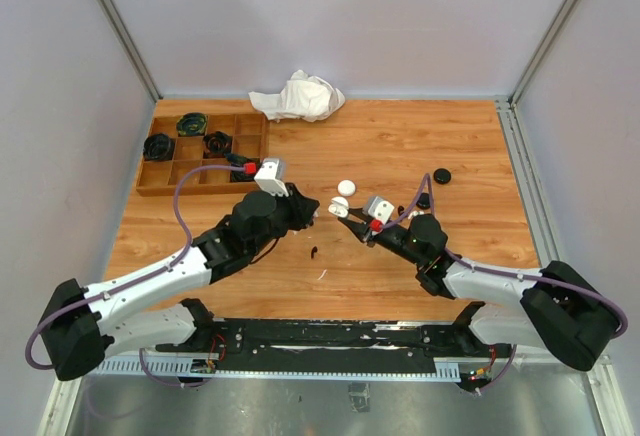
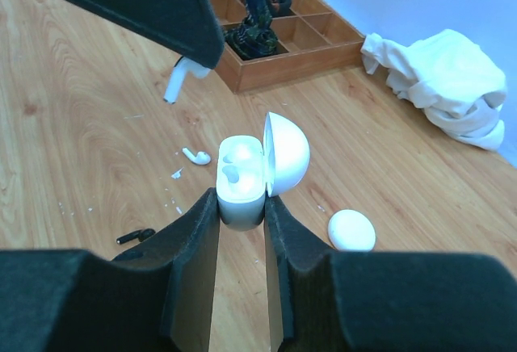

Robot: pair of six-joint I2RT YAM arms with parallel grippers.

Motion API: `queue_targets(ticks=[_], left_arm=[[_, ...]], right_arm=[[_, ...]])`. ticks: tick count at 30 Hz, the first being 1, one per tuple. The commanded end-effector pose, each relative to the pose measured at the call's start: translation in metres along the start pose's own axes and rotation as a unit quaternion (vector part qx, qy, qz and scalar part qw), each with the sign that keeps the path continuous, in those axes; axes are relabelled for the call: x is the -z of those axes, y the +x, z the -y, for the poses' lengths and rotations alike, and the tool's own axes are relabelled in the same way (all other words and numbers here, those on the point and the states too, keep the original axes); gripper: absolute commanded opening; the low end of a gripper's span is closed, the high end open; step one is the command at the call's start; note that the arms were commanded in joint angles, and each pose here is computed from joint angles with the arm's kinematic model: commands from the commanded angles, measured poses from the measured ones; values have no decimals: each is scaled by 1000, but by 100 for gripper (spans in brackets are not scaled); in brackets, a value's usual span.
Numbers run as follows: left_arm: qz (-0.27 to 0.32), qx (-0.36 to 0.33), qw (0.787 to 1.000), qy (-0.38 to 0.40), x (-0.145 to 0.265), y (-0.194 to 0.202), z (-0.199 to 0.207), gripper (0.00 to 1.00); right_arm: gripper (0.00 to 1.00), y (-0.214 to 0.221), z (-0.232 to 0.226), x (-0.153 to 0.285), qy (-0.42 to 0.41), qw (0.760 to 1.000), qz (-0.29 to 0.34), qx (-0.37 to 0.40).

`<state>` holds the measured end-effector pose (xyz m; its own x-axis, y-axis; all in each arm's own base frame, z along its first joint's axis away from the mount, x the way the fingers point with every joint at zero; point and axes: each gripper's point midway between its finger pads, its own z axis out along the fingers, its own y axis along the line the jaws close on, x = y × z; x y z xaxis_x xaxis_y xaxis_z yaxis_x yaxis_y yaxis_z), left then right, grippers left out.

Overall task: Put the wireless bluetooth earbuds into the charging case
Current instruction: Pick up the earbud from the center of the board, then place the earbud in the charging case.

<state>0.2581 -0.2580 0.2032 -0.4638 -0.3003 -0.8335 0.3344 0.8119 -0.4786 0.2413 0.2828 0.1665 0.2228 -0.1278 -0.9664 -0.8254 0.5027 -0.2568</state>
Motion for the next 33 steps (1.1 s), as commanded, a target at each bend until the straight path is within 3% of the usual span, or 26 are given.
queue_targets(ticks=[1, 10, 33], left_arm=[[79, 50, 996, 15, 5, -25, 13, 15], [130, 66, 989, 33, 11, -40, 29, 15], [161, 67, 984, 24, 12, -34, 33, 14]], right_arm=[[8, -23, -2, -5, 12, 999, 44, 2], [8, -31, -9, -7, 9, 998, 59, -24], [8, -43, -10, -7, 15, 994, 84, -64]])
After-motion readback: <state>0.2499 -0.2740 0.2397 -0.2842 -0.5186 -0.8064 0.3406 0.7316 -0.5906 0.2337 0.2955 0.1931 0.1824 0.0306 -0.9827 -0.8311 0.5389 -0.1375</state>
